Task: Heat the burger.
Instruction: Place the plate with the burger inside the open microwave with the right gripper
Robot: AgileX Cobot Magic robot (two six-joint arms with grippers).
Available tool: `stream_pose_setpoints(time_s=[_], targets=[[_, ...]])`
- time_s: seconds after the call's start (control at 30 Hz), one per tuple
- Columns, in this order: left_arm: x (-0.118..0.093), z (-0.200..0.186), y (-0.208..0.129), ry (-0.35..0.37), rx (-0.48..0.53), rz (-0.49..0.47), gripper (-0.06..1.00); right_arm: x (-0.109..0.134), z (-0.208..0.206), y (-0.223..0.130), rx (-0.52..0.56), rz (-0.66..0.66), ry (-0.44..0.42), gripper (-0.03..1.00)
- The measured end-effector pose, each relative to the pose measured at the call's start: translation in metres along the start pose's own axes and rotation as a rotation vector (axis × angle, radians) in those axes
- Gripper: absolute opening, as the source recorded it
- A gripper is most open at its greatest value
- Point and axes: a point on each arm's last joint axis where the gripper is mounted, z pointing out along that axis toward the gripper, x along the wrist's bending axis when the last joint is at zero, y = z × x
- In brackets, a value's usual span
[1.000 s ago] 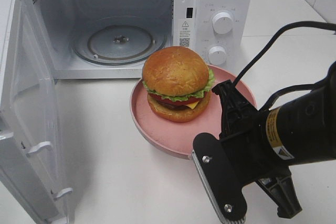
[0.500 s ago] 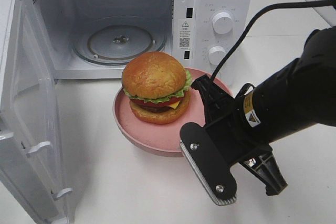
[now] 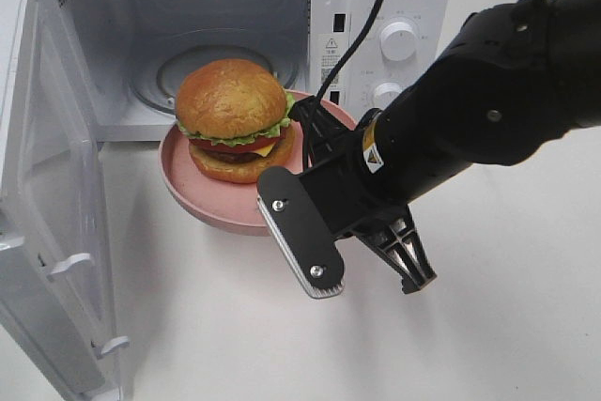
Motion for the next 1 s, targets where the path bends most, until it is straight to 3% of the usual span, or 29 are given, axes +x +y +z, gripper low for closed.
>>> stream_pose_setpoints(time_s=[0.33, 0.67, 1.0], targets=[[0.0, 0.0, 0.0, 0.0, 0.0, 0.0, 0.99, -0.032, 0.018, 0.006, -0.003, 0.001, -0.032, 0.02], [0.0, 0.0, 0.0, 0.0, 0.0, 0.0, 0.99, -0.047, 0.034, 0.009, -0.001, 0.022, -0.033, 0.02], [0.0, 0.0, 0.0, 0.0, 0.0, 0.0, 0.99, -0.077, 0.054, 0.013, 0.005, 0.105, -0.063, 0.02]])
